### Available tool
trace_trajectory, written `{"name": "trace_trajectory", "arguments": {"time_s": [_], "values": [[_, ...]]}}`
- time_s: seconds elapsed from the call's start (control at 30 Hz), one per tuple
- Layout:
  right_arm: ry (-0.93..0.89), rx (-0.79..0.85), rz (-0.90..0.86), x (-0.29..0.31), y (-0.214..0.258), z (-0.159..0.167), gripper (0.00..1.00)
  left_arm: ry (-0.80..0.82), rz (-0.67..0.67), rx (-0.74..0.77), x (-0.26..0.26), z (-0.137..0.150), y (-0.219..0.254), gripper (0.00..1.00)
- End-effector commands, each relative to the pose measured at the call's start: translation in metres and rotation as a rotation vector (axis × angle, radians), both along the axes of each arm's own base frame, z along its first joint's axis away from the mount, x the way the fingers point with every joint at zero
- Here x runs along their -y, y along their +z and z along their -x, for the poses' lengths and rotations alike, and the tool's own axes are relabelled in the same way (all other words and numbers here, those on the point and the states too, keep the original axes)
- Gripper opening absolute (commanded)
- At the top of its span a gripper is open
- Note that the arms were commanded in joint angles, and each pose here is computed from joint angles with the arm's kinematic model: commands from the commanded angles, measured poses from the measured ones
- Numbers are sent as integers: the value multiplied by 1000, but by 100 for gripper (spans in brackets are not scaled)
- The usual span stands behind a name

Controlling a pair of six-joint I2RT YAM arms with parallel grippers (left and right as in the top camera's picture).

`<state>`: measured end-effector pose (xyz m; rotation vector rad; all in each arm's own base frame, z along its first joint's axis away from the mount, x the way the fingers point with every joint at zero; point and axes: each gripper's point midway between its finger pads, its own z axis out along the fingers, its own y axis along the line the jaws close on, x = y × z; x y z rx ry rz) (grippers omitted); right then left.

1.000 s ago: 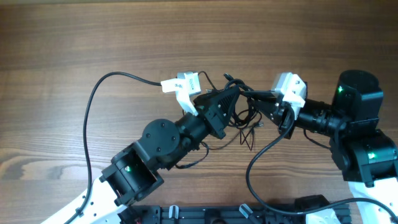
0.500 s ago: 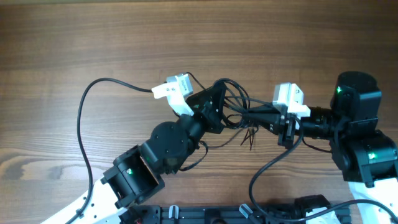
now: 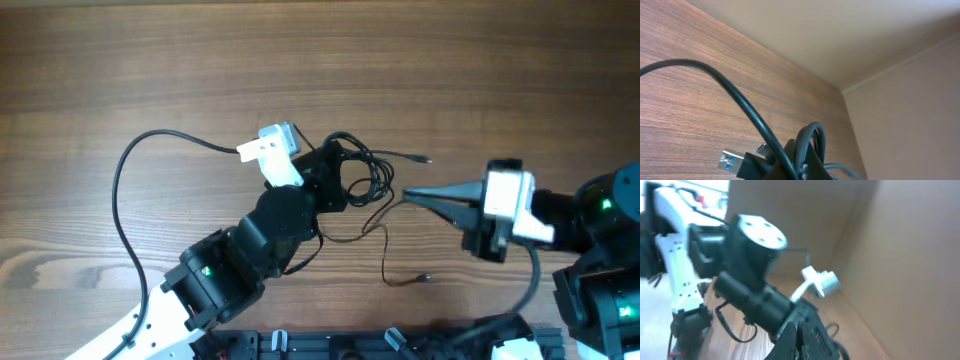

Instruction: Untangle cables

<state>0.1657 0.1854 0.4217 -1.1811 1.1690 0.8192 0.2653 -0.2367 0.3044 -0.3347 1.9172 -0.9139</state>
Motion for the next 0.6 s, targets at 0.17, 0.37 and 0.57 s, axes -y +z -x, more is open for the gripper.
{"name": "trace_trajectory", "arguments": {"time_s": [0.17,0.37,0.57], "values": [[-203,-192,107,14,-45,-24,48,-21,97,57,2,3,27,4],[-284,-534,100,15,-82,-57,54,-148,171,91,22,14,45,4],[-288,-624,117,13,-100,-72,51,-182,199,107,27,17,53,4]]}}
